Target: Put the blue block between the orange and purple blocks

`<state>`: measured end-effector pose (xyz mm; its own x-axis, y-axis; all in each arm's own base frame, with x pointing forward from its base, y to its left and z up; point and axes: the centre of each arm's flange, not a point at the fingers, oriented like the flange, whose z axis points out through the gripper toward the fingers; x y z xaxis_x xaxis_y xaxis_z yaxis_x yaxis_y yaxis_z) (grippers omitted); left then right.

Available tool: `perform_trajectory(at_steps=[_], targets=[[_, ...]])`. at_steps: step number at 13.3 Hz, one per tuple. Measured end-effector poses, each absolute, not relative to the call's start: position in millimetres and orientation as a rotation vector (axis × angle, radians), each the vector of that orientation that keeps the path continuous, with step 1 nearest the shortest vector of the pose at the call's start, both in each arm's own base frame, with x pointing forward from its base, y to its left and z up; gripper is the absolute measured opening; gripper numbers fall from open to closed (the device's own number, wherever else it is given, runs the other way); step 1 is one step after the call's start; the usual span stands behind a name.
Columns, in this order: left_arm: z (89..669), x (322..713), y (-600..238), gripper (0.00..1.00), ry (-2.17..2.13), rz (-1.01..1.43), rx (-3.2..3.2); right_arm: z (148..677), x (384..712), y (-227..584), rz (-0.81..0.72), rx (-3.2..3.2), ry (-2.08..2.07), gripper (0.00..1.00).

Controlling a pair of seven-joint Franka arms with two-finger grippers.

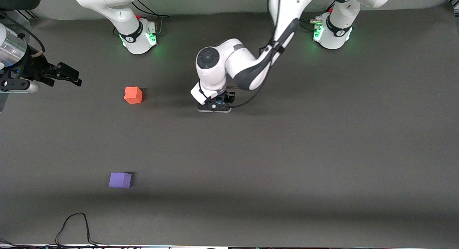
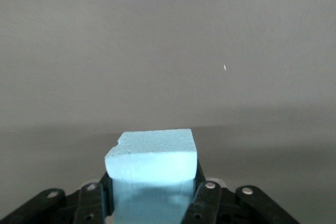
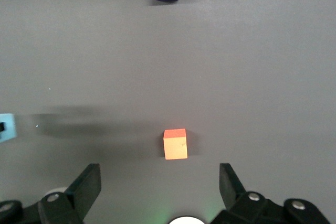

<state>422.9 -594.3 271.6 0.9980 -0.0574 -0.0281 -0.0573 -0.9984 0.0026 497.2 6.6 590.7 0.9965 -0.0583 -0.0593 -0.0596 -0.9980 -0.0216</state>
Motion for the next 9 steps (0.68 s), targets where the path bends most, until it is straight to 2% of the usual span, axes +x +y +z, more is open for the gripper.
perform_trajectory(at_steps=[5, 9], targets=[[214, 414, -605, 0.56, -0.100, -0.004, 3.144, 590, 497, 8, 0.094, -3.116, 0.089, 1.00], [204, 416, -605, 0.52, -0.096, -0.001, 3.144, 590, 498, 8, 0.082, -3.116, 0.089, 1.00]])
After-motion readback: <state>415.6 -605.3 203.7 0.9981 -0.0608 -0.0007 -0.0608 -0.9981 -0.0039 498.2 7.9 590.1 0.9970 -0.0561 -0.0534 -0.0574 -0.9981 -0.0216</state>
